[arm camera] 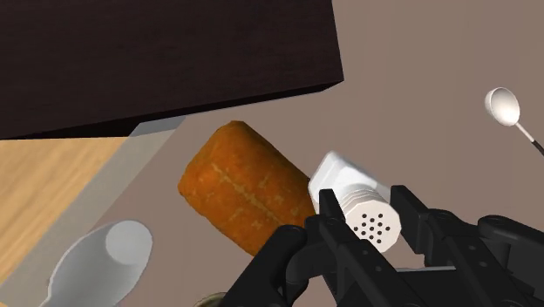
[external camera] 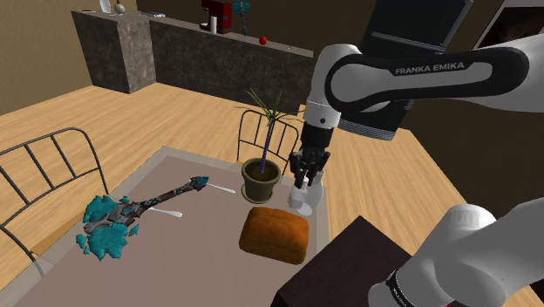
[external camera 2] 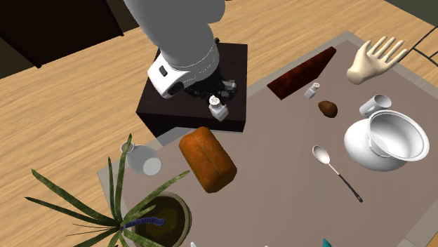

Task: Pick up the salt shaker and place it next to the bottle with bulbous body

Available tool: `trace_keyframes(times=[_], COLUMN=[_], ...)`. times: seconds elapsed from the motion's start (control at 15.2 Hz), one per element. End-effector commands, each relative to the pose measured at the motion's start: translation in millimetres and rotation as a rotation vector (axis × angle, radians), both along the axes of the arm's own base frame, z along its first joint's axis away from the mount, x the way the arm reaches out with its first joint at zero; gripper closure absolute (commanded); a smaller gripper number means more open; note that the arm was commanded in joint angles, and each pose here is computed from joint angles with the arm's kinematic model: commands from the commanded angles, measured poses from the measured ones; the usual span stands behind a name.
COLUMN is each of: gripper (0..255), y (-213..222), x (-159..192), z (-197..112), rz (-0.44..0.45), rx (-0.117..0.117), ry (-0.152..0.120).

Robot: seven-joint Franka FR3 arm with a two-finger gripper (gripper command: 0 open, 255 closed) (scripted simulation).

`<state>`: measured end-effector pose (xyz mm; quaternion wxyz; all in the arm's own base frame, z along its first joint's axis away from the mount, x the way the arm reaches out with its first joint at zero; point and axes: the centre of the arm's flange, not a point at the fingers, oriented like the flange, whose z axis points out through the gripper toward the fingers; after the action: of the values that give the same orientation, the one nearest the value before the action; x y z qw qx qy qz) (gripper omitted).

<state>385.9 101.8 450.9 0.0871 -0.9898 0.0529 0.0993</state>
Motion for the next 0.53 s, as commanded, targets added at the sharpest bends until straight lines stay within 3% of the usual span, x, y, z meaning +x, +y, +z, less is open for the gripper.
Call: trace_keyframes(times=[0.0, 0.46], gripper=[255, 255], y=[-24.3, -116.7], x=[-0.7, -3.8], z=[-1.6, -1.5], rz=[0.002, 0.002], rx=[0.000, 0.000], ry=[0.000, 0.000])
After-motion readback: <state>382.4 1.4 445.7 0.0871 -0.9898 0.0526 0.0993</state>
